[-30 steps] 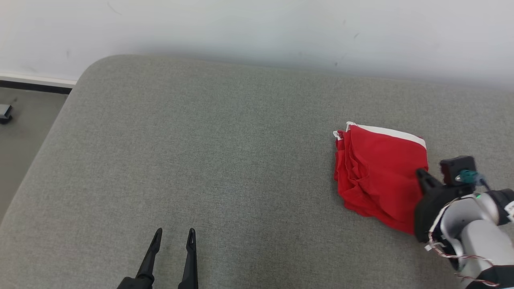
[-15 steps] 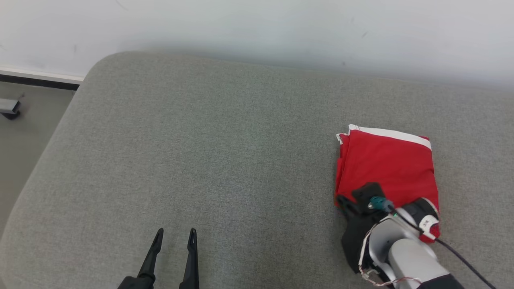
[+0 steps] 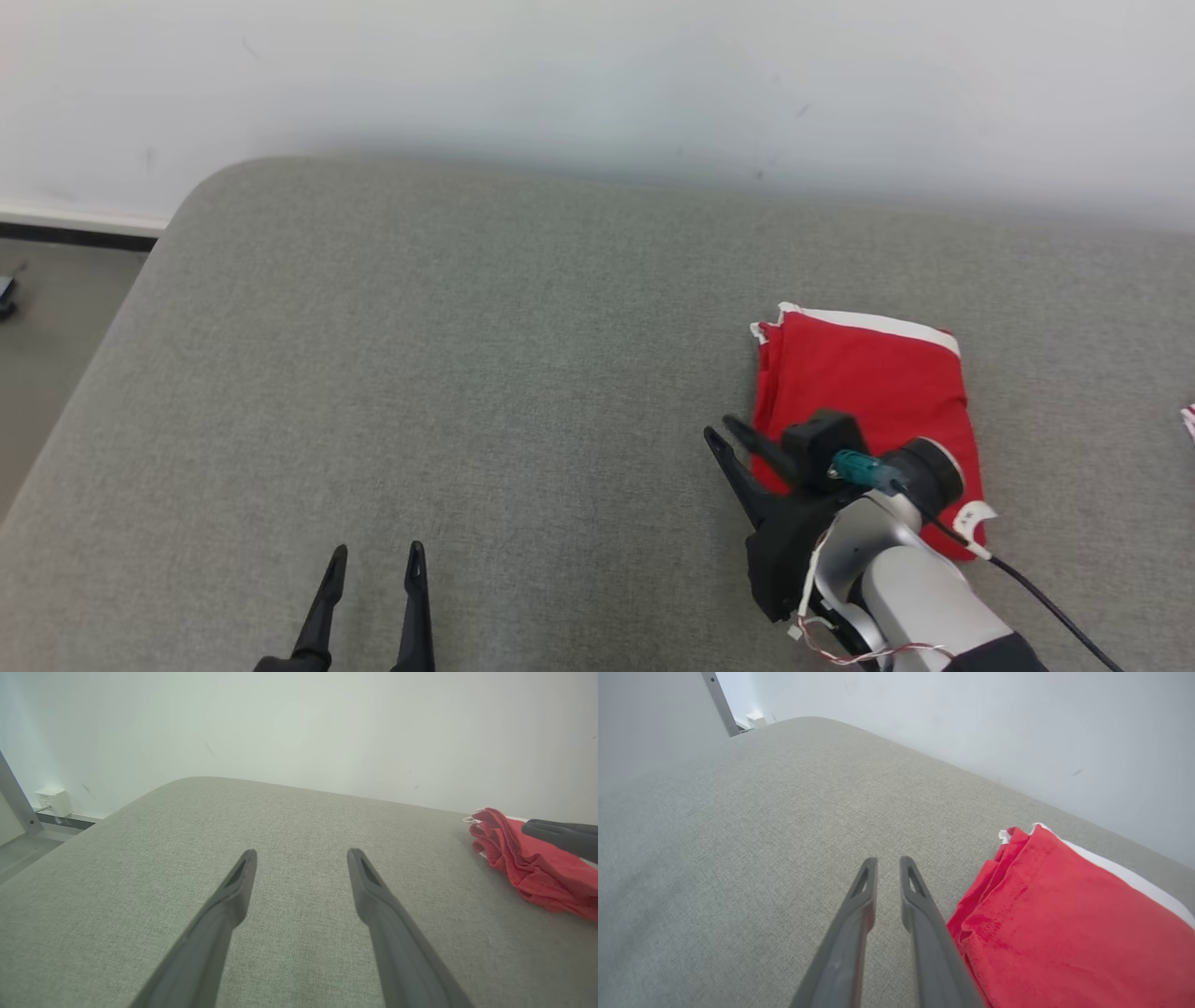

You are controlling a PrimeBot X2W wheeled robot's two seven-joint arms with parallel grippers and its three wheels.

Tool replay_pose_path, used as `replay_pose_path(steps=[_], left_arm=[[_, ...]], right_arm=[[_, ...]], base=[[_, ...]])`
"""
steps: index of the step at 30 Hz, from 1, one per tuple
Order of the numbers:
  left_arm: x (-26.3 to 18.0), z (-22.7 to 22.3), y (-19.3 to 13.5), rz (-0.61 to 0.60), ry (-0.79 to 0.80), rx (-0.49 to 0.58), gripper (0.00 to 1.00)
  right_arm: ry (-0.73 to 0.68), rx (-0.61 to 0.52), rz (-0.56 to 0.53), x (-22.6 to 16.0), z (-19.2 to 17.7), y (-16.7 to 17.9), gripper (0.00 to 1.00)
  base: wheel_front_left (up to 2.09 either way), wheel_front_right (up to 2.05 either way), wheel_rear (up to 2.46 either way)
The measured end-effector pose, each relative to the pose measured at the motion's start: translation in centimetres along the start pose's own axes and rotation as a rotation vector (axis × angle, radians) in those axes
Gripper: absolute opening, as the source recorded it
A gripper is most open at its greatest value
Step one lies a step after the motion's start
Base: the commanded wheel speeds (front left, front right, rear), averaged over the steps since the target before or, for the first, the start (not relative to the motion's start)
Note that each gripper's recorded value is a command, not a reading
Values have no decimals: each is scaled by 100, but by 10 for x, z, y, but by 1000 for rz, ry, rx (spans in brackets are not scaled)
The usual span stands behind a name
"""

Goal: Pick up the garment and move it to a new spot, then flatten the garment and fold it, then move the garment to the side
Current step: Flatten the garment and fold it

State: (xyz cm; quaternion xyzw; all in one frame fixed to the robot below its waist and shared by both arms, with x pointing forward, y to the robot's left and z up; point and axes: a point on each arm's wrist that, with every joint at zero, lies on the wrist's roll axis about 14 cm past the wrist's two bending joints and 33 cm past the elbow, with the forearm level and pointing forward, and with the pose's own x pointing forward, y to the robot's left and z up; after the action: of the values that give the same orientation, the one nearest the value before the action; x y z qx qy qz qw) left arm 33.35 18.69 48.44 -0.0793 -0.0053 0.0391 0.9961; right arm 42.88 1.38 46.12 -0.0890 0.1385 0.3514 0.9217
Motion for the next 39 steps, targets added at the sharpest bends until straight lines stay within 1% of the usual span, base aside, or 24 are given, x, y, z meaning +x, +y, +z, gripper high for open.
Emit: replay_pose_path(steps=[1,2,4,8,12,17,21,27,29,31,35,39], left_arm=[[0,1,1,2,-5,0,100],[0,3,1,2,-9,0,100],[-2,5,1,3,-16,0,100],[-4,7,4,5,-26,1,100],[-4,10,2,-9,-37,6,100],[2,18,-2,-30,-64,18,100],[6,19,-9,-56,-66,20,100],[15,21,-21,-104,-73,16,100],[17,20,-23,-116,-70,15,100],[18,19,-25,-127,-66,15,100],[24,20,-26,-137,-68,17,100],[25,12,-25,-148,-41,29,100]], right_arm=[[-34,9,-12,-3,8,-3,75],[-64,15,-28,-7,15,-8,100],[-126,41,-76,-19,27,-20,100],[-212,82,-195,-50,37,-47,100],[-270,117,-333,-90,36,-73,100],[-346,133,-490,-138,36,-99,100],[-351,153,-584,-168,23,-112,100],[-331,125,-665,-201,1,-122,100],[-320,134,-690,-209,-8,-125,100],[-315,158,-700,-214,-17,-125,100],[-313,170,-705,-222,-28,-124,100],[-309,190,-692,-223,-40,-121,100]], base=[[0,0,0],[0,0,0],[0,0,0],[0,0,0],[0,0,0],[0,0,0],[0,0,0],[0,0,0],[0,0,0],[0,0,0],[0,0,0],[0,0,0]])
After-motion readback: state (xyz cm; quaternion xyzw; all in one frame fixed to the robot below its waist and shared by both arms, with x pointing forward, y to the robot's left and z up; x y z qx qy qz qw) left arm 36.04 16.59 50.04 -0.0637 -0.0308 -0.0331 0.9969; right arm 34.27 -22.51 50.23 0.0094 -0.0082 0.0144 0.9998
